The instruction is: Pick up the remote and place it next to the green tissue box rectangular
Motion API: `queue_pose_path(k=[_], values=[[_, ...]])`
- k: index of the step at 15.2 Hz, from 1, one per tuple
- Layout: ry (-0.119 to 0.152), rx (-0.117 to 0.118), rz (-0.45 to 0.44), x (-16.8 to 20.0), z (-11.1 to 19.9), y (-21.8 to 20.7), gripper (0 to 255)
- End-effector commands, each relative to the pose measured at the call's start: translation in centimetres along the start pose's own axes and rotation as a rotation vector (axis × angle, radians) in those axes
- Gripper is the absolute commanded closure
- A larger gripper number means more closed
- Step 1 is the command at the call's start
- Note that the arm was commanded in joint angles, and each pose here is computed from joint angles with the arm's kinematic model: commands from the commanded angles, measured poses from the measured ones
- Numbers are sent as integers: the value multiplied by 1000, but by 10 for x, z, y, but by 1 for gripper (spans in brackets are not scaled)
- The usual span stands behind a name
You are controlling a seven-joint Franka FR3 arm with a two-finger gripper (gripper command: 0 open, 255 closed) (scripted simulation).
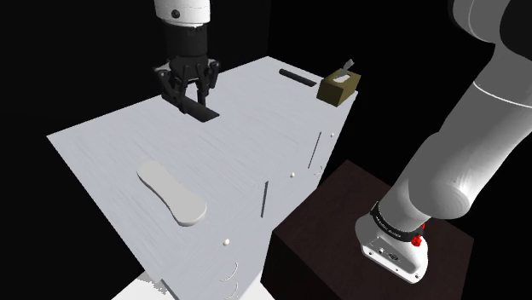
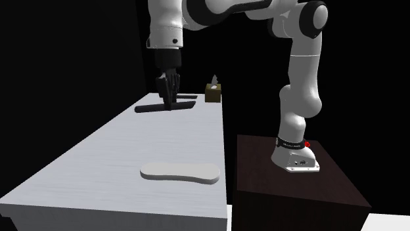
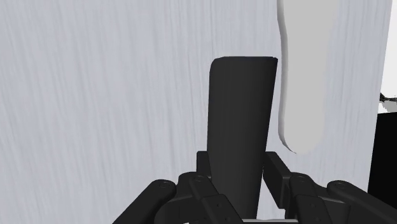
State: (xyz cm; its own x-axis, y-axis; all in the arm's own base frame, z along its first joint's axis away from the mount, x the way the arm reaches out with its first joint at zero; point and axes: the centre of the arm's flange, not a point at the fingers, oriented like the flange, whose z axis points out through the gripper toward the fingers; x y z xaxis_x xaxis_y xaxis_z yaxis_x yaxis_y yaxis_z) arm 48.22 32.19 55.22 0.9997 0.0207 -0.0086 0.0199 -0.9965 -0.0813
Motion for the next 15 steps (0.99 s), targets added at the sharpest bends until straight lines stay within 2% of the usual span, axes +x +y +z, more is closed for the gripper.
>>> queue_pose_path(k=[1, 14, 15], values=[[0, 0, 0, -1, -11, -1, 255], [0, 0, 0, -1, -77, -6, 255], [0, 0, 0, -3, -78, 7, 255]])
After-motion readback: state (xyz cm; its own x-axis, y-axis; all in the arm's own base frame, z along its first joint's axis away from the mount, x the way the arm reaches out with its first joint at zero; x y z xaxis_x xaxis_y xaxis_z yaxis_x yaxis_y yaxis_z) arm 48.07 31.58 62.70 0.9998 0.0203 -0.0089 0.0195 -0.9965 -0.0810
